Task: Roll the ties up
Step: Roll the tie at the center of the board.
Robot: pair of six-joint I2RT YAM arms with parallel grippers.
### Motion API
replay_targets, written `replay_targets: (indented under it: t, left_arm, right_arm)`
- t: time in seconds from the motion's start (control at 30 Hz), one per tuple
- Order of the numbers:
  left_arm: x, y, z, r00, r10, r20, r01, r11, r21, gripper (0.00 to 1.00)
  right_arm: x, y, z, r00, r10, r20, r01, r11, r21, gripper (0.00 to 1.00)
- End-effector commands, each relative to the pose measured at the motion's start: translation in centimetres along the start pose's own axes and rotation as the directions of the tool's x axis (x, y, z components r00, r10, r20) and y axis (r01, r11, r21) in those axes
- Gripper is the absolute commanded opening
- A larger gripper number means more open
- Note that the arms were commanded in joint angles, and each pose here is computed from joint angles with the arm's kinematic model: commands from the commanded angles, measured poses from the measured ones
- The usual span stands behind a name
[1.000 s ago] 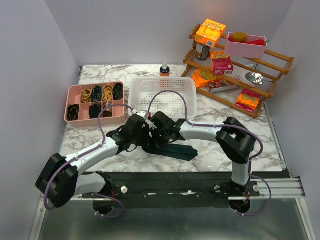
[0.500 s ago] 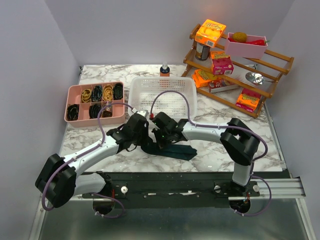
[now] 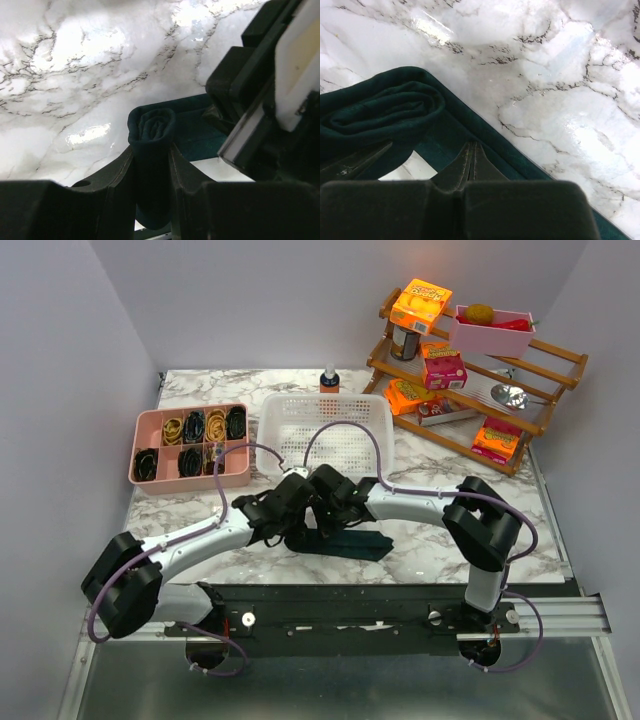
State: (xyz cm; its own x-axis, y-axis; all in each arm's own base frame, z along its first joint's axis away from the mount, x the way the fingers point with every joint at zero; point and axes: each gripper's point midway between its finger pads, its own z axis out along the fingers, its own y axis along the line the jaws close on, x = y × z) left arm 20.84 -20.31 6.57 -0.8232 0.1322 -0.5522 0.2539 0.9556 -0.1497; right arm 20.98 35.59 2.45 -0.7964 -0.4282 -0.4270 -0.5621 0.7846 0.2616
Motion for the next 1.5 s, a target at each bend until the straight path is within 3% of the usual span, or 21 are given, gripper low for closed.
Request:
replay_targets:
  t: [0.0,0.5,0.73,1.07,1.27,1.4,1.47]
  left_arm:
    - [-0.2,0.5,0.2,0.998,0.055,-0.008,-0.055,0.993,-0.103,0.12]
    - [-1.0,3.3,0.0,0.999,0.051,0.002,-0.047,0.932,-0.359,0.11]
    - [-0.8,6.1,-1.3,0.997,0.067,-0.028,-0.072,0.856,-0.512,0.1]
    - [0.2,5.0,0.4,0.985,0.115,-0.131,-0.167,0.836,-0.522,0.11]
    - [0.3,3.1,1.6,0.974,0.15,-0.167,-0.215,0.837,-0.504,0.21]
    - [0.3,1.5,2.2,0.973,0.15,-0.173,-0.215,0.855,-0.471,0.41]
    - [0.4,0.9,2.4,0.974,0.146,-0.171,-0.209,0.867,-0.453,0.44]
  right_arm:
    - [0.9,-2.0,-0.1,1.0,0.025,-0.019,-0.024,0.998,0.054,0.01]
    - [-0.7,-8.0,-7.3,0.945,0.214,0.246,-0.23,0.973,0.035,0.01]
    - [-0.3,-9.9,-7.6,0.939,0.229,0.256,-0.253,0.965,0.066,0.01]
    - [0.3,-10.3,-7.0,0.944,0.233,0.233,-0.256,0.964,0.076,0.01]
    - [0.8,-10.4,-6.7,0.947,0.232,0.221,-0.255,0.963,0.083,0.01]
    - [0.9,-10.5,-6.6,0.949,0.229,0.218,-0.252,0.964,0.084,0.01]
    - [1.0,-10.6,-6.5,0.95,0.23,0.214,-0.253,0.963,0.09,0.01]
